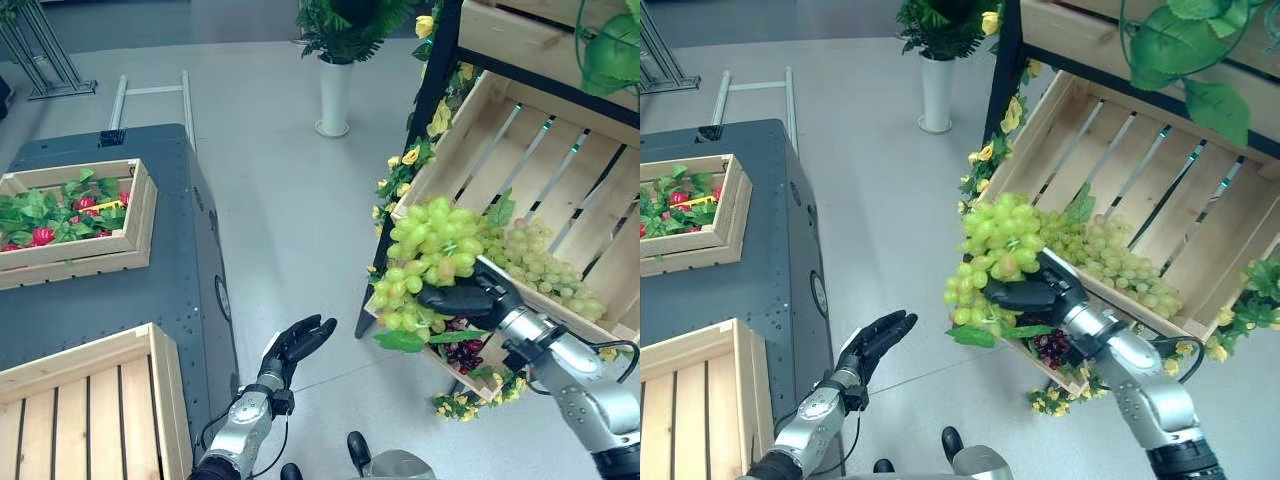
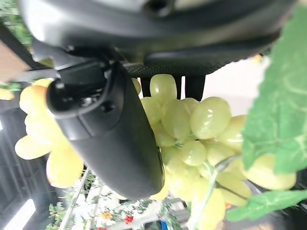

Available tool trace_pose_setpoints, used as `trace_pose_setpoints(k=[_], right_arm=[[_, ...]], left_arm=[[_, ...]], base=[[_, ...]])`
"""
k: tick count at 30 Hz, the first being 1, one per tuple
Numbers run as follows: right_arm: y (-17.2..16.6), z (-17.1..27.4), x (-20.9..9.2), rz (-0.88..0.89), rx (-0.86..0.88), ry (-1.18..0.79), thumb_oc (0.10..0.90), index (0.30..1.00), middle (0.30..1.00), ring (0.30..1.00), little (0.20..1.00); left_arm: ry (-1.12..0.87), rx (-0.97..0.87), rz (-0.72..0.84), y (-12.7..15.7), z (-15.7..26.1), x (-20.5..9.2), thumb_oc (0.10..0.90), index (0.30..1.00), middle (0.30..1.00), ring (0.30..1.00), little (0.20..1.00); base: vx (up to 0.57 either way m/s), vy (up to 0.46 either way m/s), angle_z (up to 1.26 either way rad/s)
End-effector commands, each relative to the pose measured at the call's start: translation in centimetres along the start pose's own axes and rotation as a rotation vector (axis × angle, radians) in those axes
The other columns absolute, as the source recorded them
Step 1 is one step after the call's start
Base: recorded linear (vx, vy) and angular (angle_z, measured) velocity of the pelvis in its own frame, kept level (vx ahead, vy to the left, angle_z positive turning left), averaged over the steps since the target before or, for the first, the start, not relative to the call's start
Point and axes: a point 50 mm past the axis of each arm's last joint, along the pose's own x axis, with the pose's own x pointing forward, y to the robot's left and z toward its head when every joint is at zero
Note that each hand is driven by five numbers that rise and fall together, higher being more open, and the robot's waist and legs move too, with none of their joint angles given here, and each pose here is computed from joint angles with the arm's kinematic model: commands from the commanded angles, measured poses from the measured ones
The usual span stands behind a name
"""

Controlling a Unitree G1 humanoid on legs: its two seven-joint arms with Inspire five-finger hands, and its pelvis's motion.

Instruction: Pick up the fruits from the basket on one side to the basket on the other side

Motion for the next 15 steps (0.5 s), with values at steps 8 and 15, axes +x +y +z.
trace_pose_setpoints(k=[8, 15], right_arm=[[-5.5, 13.0, -0.7, -0.107, -0.147, -0.375, 0.4, 0.3, 0.3, 0.3, 0.3], [-9.2, 14.9, -1.9, -0.341, -0.257, -0.297, 0.4, 0.3, 0.3, 0.3, 0.3]], left_arm=[[-0.053, 0.068, -0.069, 1.3, 1.1, 0.2, 0.8, 0.9, 0.9, 0.9, 0.9], [-0.061, 0.065, -0.084, 1.5, 0.9, 0.0, 0.8, 0.9, 0.9, 0.9, 0.9]], base=[[0.01, 0.007, -0.07], [0.0, 0.0, 0.0]])
